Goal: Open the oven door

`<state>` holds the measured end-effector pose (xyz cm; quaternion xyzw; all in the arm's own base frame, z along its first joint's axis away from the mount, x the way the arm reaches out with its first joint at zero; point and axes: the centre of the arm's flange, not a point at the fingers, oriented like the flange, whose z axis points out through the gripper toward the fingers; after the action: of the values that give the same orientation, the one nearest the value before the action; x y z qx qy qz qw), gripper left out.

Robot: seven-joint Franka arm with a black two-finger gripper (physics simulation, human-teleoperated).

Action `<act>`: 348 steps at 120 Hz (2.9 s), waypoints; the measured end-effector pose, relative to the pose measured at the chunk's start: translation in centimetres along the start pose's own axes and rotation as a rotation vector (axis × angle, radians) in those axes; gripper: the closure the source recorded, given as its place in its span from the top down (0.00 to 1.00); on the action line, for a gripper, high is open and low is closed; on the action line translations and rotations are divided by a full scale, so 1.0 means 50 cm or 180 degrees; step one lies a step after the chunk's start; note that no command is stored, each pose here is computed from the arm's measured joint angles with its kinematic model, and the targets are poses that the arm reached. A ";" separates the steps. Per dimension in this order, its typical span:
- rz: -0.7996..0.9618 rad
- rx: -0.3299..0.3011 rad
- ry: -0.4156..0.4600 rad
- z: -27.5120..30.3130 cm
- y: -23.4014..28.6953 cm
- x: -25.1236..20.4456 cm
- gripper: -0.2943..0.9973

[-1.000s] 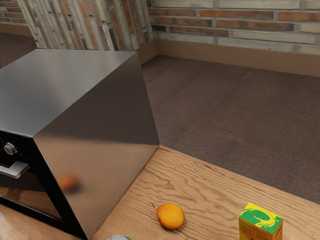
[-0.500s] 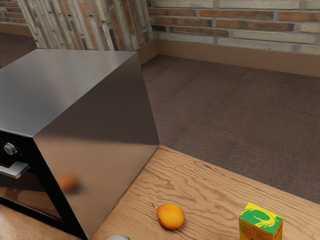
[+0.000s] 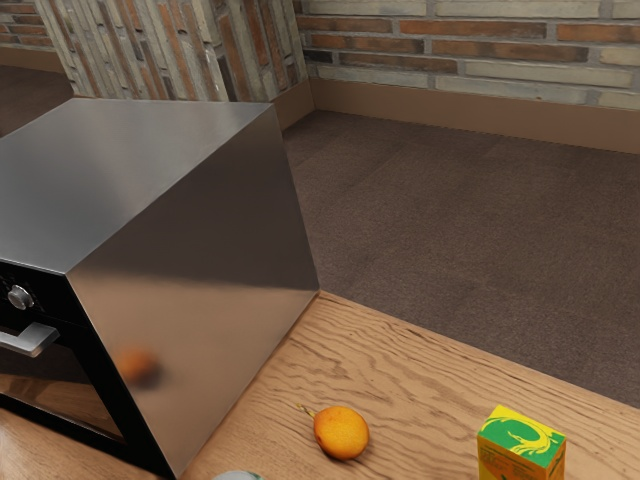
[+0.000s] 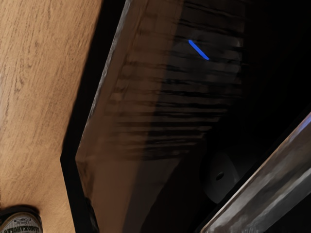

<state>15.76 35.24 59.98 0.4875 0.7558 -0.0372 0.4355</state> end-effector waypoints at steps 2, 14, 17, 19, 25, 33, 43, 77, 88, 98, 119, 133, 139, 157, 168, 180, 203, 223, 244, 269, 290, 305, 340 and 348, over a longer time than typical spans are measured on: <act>0.0001 0.0003 0.0000 0.001 0.000 -0.001 0.77; 0.0000 0.0014 -0.0001 0.004 0.000 -0.001 0.77; -0.0001 0.0015 -0.0001 0.004 0.000 -0.001 0.77; -0.0002 0.0015 -0.0002 0.004 0.000 -0.001 0.77; -0.0006 0.0016 -0.0002 0.004 0.000 0.000 0.77; -0.0011 0.0018 -0.0005 0.004 -0.001 0.002 0.77; -0.0018 0.0021 -0.0012 0.004 -0.001 0.004 0.77; -0.0044 0.0023 -0.0030 0.007 -0.005 0.012 0.77; -0.0053 0.0030 -0.0031 0.007 -0.006 0.015 0.77; -0.0064 0.0043 -0.0031 0.008 -0.008 0.017 0.77; -0.0197 -0.0079 -0.0051 -0.039 -0.058 0.043 0.77; -0.0812 -0.0815 -0.0058 -0.238 -0.338 0.153 0.77; -0.1058 -0.1498 0.0256 -0.408 -0.569 0.104 0.76; -0.0656 -0.1970 0.1166 -0.632 -0.714 -0.245 0.77; -0.0207 -0.1715 0.1028 -0.630 -0.558 -0.276 0.77; 0.0291 -0.1272 0.0895 -0.583 -0.301 -0.301 0.77; 0.0467 -0.1197 0.0941 -0.548 -0.135 -0.337 0.77; 0.0989 -0.0612 0.1107 -0.412 0.074 -0.475 0.77; 0.1284 -0.0414 0.1374 -0.319 0.172 -0.565 0.77; 0.1984 0.0439 0.1598 -0.133 0.236 -0.657 0.77; 0.2920 0.1704 0.1748 0.205 0.266 -0.780 0.77; 0.3439 0.2159 0.2078 0.405 0.234 -0.887 0.77; 0.4503 0.2488 0.1900 0.640 0.280 -0.938 0.77; 0.4634 0.2671 0.1746 0.677 0.295 -0.915 0.77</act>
<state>54.82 -5.59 76.28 0.9593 0.2598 0.0932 -0.0603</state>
